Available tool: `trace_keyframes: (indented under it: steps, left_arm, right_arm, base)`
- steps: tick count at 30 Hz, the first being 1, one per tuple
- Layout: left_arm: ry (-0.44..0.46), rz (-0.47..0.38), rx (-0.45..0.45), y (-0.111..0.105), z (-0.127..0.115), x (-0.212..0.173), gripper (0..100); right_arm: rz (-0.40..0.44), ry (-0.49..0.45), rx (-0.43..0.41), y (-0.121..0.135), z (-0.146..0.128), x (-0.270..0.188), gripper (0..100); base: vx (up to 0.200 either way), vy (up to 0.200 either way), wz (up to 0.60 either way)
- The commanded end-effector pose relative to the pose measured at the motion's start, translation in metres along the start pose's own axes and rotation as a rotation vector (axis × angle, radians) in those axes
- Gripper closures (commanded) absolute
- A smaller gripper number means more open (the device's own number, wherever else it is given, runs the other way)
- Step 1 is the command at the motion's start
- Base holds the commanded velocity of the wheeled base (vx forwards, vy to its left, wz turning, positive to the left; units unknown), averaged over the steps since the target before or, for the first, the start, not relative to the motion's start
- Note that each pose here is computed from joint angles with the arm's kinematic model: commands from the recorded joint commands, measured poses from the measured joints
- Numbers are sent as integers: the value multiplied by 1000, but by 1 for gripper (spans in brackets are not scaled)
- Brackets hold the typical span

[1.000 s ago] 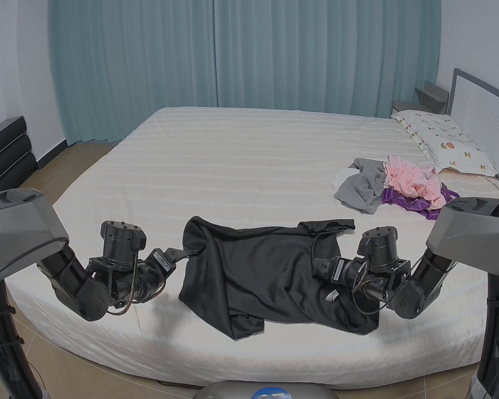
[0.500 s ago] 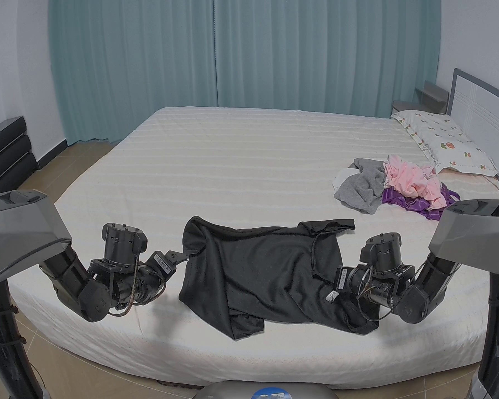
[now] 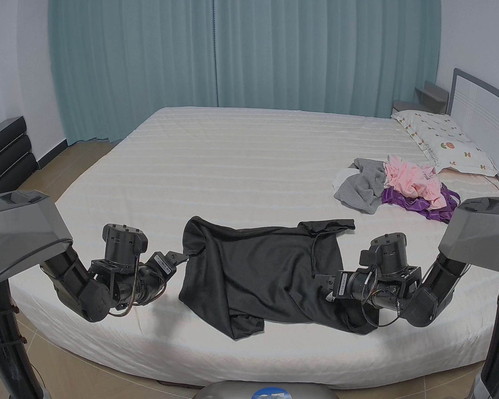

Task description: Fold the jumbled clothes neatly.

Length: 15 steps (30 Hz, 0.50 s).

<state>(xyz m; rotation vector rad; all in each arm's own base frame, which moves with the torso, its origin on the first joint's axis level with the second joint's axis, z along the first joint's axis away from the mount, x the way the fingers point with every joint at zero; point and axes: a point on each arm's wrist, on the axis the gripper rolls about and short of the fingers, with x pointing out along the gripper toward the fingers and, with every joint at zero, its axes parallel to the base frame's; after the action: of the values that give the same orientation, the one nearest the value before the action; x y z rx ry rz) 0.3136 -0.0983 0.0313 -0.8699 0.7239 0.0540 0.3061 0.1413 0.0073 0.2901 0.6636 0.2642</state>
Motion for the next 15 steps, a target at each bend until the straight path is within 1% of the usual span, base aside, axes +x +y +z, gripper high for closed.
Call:
trace_keyframes:
  steps: [1,6,7,11,15]
  left_arm:
    - [5,7,-1,2,-1,2,0]
    - [5,7,-1,2,-1,2,0]
    - [5,7,-1,2,-1,2,0]
    - [4,9,-1,2,-1,2,0]
    - [4,8,0,2,-1,2,0]
  right_arm:
    - [1,27,-10,2,-9,6,0]
    - [-10,47,-16,0,-15,15,0]
    - [-19,63,-28,-2,-19,19,100]
    - [-27,63,-40,-3,-20,19,100]
    - [-22,32,-34,-2,-11,13,100]
  base:
    - [0,0,0]
    - [0,0,0]
    - [0,0,0]
    - [0,0,0]
    - [0,0,0]
